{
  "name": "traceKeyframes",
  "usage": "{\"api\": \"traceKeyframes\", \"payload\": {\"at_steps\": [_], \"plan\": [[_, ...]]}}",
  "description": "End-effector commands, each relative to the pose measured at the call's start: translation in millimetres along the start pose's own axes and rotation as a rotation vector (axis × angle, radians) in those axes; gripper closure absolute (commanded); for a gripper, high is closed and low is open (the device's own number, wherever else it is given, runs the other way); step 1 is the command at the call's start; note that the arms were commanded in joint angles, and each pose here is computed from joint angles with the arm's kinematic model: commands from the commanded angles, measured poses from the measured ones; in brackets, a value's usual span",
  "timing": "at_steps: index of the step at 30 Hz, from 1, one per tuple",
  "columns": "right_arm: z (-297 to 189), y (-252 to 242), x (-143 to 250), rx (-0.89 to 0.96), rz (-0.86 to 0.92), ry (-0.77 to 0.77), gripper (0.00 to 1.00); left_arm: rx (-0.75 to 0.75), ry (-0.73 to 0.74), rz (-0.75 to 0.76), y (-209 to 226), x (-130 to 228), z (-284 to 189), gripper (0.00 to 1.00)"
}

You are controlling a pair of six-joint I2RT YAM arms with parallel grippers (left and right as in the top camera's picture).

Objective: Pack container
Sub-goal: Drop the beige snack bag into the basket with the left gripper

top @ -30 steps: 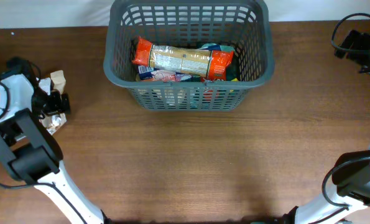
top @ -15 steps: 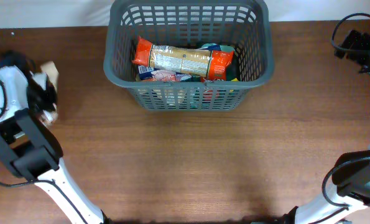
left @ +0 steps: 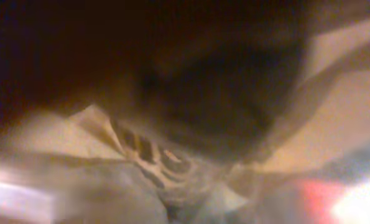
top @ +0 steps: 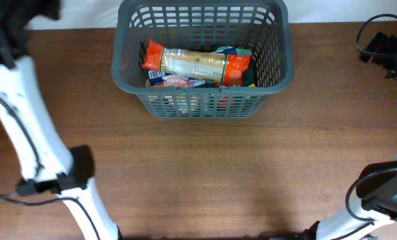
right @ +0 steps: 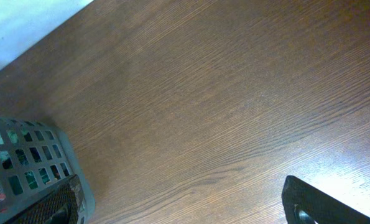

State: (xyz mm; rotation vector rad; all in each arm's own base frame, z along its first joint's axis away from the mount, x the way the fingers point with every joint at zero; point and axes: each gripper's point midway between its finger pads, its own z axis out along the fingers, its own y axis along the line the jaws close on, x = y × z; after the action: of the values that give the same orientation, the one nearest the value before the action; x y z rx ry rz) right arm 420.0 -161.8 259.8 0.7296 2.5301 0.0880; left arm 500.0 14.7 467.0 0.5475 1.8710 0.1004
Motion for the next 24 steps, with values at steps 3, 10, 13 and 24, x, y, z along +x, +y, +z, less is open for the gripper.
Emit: {"api": "traceKeyframes", "payload": {"at_steps": [3,10,13,24], "plan": [[0.4,-2.5,0.2,0.007,0.003,0.001,0.01,0.356,-0.139,0.652,-144.5,-30.1,13.9,0.98],[0.4,-2.5,0.2,0.007,0.003,0.001,0.01,0.490,0.126,0.937,-240.1,27.6,64.7,0.98],[0.4,-2.5,0.2,0.007,0.003,0.001,0.01,0.542,0.243,0.972,-261.9,63.2,91.2,0.98],[0.4,-2.5,0.2,0.007,0.003,0.001,0.01,0.476,0.455,0.900,-269.7,133.2,165.3,0.98]]}}
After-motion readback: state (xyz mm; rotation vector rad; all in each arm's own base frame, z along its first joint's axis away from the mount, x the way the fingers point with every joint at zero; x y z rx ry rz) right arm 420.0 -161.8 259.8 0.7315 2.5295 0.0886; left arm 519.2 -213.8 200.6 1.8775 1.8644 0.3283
